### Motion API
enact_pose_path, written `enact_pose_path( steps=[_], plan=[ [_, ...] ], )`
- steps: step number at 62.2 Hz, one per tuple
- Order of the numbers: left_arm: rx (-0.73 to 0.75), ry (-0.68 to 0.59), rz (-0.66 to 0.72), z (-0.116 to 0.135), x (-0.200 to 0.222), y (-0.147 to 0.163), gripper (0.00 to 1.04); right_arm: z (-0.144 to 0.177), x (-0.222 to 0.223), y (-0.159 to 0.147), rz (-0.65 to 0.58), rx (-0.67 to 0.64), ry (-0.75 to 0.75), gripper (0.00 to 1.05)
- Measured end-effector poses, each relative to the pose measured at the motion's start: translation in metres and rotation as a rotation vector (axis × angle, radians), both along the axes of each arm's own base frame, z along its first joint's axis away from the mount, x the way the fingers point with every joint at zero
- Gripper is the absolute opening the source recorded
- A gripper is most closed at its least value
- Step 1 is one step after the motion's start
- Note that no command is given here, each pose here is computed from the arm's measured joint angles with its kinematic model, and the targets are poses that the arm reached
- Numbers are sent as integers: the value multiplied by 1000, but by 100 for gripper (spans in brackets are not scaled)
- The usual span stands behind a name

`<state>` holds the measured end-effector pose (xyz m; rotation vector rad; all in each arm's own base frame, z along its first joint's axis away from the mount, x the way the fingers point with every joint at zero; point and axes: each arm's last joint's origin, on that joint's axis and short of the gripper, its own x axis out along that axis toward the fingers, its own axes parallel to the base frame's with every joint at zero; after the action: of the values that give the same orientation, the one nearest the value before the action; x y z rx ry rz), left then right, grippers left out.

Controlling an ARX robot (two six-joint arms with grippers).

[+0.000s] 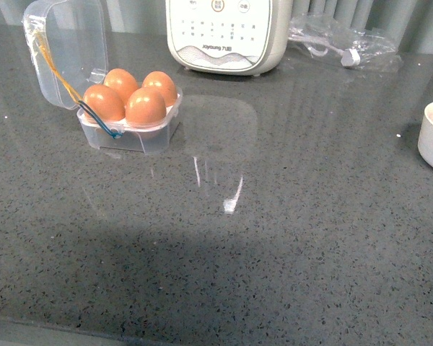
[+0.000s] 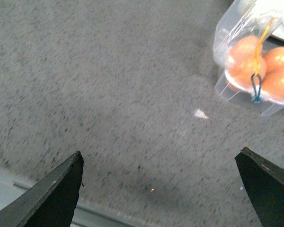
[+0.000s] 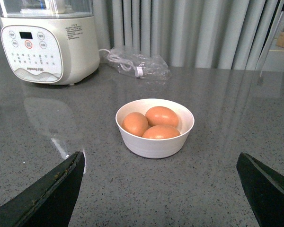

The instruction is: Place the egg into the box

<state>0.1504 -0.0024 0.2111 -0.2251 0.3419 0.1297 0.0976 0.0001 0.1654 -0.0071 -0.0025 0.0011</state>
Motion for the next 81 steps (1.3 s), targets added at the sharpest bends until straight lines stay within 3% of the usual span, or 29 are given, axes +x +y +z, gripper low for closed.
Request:
enact_pose_path(
  steps=[10, 25, 42, 81],
  plan=[
    [-36, -35, -74, 13, 35, 8, 98, 0, 0, 0, 0, 0, 0, 97],
    [-8, -19, -63, 26, 99, 35, 98, 0, 0, 0, 0, 0, 0, 97],
    [52, 10, -103, 34, 155, 38, 98, 0, 0, 0, 0, 0, 0, 97],
    [118, 36, -232, 16, 195, 3, 98, 0, 0, 0, 0, 0, 0, 97]
  ],
)
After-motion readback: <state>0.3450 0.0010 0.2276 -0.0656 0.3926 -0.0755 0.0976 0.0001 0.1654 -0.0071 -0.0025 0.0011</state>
